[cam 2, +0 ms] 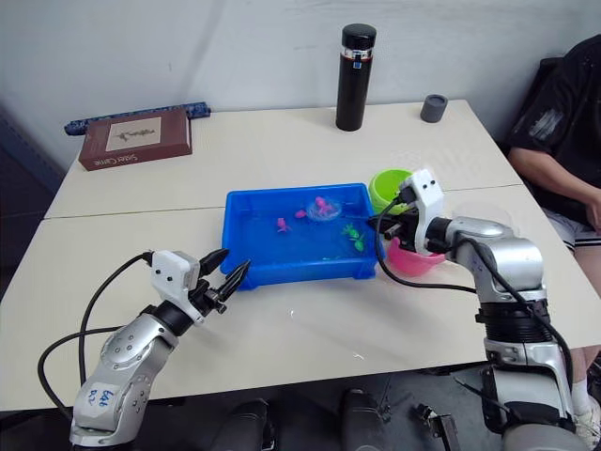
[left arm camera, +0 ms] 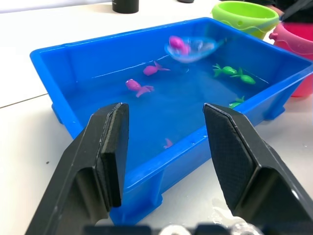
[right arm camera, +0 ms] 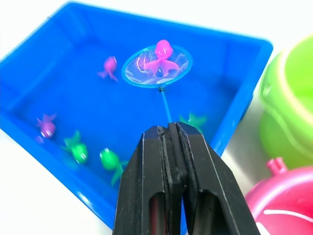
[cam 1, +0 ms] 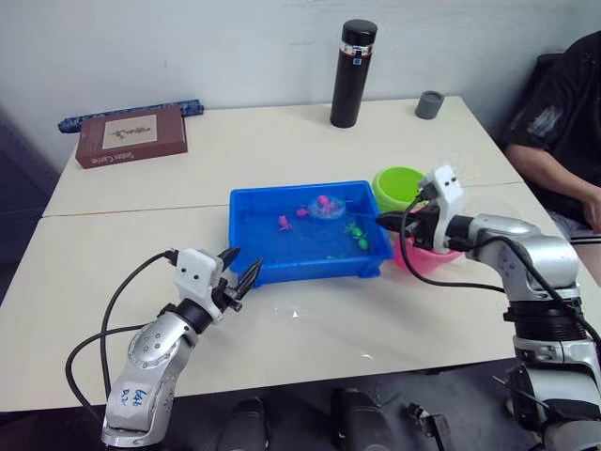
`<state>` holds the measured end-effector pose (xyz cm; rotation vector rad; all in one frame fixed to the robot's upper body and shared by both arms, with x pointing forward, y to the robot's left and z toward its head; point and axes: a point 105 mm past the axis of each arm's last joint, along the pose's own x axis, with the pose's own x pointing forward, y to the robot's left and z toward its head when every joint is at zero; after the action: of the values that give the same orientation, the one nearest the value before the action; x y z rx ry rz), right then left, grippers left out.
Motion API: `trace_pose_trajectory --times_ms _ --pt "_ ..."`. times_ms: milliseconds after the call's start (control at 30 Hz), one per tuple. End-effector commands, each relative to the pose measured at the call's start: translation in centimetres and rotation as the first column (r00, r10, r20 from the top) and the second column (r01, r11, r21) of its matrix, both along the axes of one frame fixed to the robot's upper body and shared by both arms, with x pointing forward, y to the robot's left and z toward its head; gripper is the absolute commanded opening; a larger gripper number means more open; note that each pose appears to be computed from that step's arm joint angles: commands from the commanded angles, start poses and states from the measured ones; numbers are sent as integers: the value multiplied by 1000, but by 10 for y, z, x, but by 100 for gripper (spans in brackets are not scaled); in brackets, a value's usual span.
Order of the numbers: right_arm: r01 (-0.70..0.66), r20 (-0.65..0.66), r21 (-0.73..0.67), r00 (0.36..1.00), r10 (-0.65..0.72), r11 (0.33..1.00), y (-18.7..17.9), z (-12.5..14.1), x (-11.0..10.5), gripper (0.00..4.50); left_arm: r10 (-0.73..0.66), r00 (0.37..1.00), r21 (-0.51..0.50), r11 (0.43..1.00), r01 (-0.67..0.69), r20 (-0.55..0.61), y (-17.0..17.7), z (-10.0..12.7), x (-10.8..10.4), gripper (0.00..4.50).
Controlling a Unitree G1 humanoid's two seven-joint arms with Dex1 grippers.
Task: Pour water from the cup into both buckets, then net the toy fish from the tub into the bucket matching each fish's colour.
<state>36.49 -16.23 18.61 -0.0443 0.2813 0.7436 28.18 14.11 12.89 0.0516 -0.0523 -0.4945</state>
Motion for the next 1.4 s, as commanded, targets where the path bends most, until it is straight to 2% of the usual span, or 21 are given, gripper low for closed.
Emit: trace_pose_trajectory --times_ms 33,300,467,667,767,933,1100,1233,1400 --pt "12 59 17 998 -13 1000 -4 22 -11 0 -23 999 -1 1000 23 39 -3 9 -1 267" --pt "57 94 38 994 -60 998 -9 38 -45 0 -53 998 -1 999 53 38 -7 9 1 267" --pt "78 140 77 986 -88 994 -11 51 -76 0 -175 983 15 985 175 56 -23 15 -2 267" --pt "112 172 77 977 -124 991 -10 53 -90 0 -262 963 29 965 261 54 -31 16 -2 267" --pt "140 217 84 964 -155 987 -11 53 -105 0 -323 944 44 946 321 59 -37 19 1 267" --pt "206 269 18 941 -203 978 -19 46 -122 0 -383 922 56 923 380 60 -42 19 6 267" --pt "307 310 -33 908 -282 951 -39 41 -134 0 -430 901 56 903 427 57 -50 18 9 267" --pt "446 353 -57 846 -400 893 -70 39 -146 0 -485 873 54 874 482 55 -60 16 15 267" --pt "516 393 -112 808 -439 850 -85 33 -153 0 -509 859 55 861 506 54 -64 16 18 267"
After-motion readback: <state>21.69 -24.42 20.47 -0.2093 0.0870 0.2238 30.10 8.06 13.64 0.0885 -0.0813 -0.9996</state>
